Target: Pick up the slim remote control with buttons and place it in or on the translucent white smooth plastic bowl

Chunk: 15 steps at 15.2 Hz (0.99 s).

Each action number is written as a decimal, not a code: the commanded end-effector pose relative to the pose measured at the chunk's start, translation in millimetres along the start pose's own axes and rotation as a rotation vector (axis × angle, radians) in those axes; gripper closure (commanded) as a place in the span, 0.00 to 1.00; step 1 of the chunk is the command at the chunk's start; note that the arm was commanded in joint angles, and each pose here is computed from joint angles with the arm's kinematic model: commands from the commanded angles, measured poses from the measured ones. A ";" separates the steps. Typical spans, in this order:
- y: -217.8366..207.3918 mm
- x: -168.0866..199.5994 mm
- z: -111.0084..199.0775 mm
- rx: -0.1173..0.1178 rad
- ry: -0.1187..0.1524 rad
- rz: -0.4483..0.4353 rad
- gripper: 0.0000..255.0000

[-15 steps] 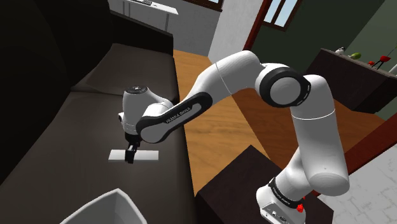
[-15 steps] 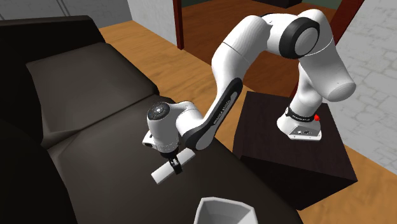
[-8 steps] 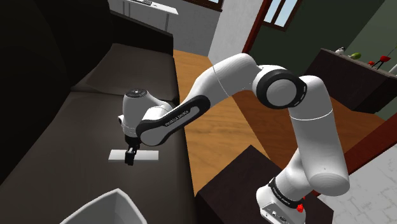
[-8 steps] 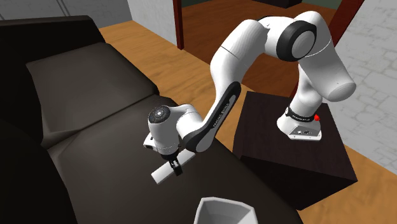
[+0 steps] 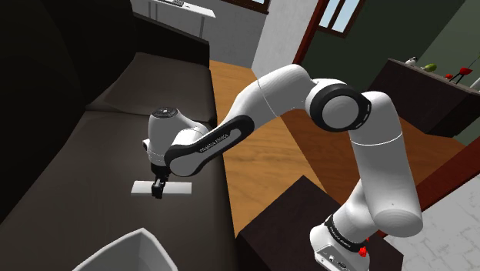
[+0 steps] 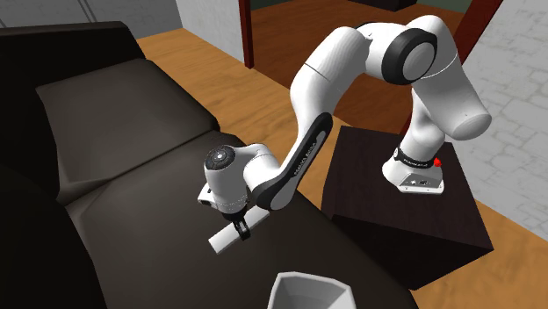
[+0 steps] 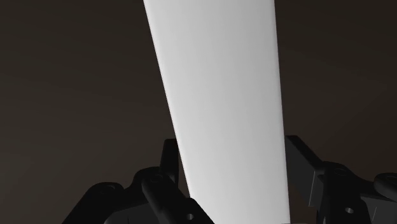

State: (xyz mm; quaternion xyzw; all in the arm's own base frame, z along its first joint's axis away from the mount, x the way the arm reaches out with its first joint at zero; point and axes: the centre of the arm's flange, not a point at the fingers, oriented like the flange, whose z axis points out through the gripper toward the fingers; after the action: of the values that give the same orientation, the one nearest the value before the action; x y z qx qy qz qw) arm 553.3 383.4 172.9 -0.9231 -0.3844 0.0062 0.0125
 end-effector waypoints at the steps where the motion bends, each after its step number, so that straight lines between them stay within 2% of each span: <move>1: 0.0 -0.1 0.3 0.000 -0.001 0.000 1.00; 4: 0.1 -0.1 0.6 0.000 0.000 0.000 1.00; 15: -1.5 -0.2 -57.5 0.000 0.000 0.000 1.00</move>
State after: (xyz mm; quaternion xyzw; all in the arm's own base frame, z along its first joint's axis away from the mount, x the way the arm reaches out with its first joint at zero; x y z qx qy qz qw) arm 553.6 383.8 225.3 -0.9231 -0.3843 0.0065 0.0125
